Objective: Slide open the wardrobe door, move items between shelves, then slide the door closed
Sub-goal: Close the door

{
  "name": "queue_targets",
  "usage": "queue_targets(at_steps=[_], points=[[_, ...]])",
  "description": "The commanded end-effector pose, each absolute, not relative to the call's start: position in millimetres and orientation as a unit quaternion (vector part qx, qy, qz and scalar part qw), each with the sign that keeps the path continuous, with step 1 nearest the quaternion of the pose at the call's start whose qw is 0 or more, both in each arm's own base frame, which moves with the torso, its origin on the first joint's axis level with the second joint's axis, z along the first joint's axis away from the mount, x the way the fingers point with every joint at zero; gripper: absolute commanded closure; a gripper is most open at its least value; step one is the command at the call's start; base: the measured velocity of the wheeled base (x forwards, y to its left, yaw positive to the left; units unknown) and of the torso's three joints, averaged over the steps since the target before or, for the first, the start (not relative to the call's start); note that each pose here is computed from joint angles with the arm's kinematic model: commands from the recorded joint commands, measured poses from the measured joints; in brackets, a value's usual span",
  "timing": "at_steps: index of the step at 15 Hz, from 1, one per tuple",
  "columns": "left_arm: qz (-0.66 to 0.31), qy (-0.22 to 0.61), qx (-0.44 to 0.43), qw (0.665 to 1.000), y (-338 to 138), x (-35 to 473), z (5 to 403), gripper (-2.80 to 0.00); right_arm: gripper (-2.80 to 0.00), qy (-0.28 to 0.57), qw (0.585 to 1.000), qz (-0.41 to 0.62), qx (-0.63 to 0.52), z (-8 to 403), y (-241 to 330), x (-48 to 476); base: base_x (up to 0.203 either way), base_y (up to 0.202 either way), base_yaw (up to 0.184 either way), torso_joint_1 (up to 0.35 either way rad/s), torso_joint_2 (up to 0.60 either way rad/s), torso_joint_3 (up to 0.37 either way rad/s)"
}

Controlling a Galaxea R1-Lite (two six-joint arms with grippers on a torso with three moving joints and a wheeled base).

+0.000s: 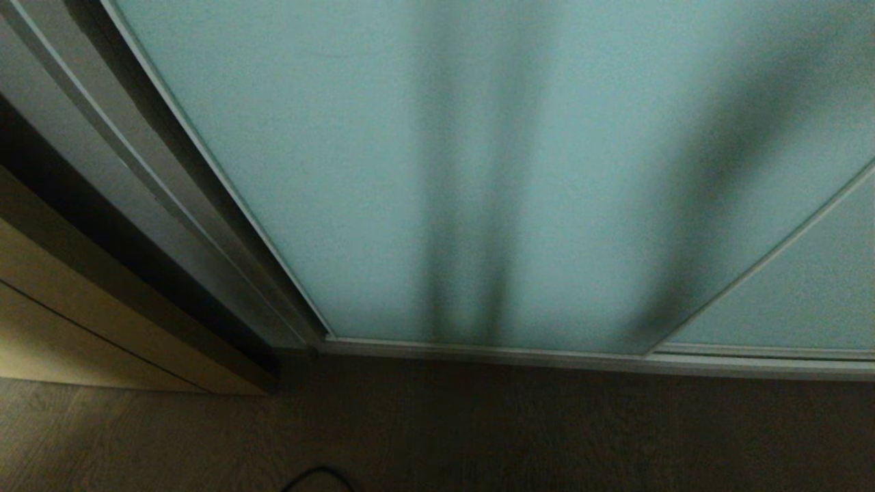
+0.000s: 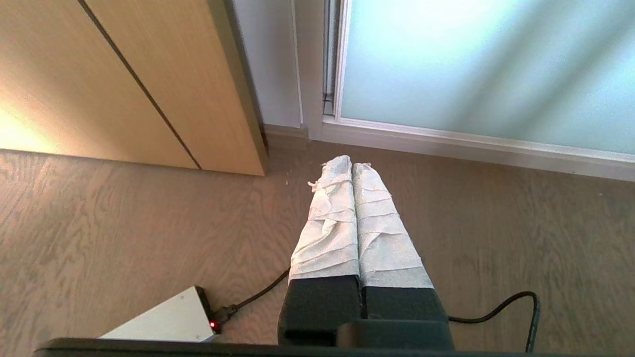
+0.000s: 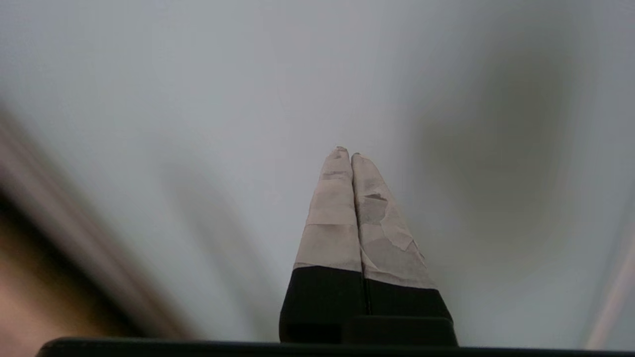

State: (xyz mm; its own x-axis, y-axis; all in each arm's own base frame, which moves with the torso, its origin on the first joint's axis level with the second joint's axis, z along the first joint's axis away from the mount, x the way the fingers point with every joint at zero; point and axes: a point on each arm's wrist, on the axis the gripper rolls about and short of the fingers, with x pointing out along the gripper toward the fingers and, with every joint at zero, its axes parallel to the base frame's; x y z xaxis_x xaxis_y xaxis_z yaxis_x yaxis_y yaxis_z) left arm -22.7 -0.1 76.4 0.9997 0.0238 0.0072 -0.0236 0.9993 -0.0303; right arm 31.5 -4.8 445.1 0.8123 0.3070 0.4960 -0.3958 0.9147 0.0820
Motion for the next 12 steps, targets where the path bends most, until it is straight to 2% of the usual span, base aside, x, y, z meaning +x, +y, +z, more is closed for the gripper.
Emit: queue_targets(at_steps=[1, 3, 5, 8, 12], points=[[0.012, -0.003, -0.015, 1.000, 0, -23, 76, 0.00, 0.00, -0.219, 0.953, 0.206, 0.048, 430, 15, 9, 0.000, 0.000, 0.000, 0.000, 0.00, 0.000], [0.012, -0.002, -0.015, 1.000, 0, -22, 76, 0.00, 0.00, -0.174, 0.962, 0.211, -0.016, 399, 21, -2, 0.000, 0.000, 0.000, 0.000, 0.00, 0.000], [0.012, -0.002, -0.015, 1.000, 0, -22, 76, 0.00, 0.00, -0.099, 0.978, 0.175, -0.057, 345, 19, -4, 0.000, 0.000, 0.000, 0.000, 0.00, 0.000], [0.012, -0.002, -0.015, 1.000, 0, -22, 76, 0.00, 0.00, 0.008, 0.996, 0.076, -0.040, 261, 12, -9, 0.000, 0.000, 0.000, 0.000, 0.00, 0.000], [0.012, -0.002, -0.015, 1.000, 0, -22, 76, 0.00, 0.00, 0.067, 0.998, 0.000, -0.013, 173, 8, -25, 0.000, 0.000, 0.000, 0.000, 0.00, 0.000]])
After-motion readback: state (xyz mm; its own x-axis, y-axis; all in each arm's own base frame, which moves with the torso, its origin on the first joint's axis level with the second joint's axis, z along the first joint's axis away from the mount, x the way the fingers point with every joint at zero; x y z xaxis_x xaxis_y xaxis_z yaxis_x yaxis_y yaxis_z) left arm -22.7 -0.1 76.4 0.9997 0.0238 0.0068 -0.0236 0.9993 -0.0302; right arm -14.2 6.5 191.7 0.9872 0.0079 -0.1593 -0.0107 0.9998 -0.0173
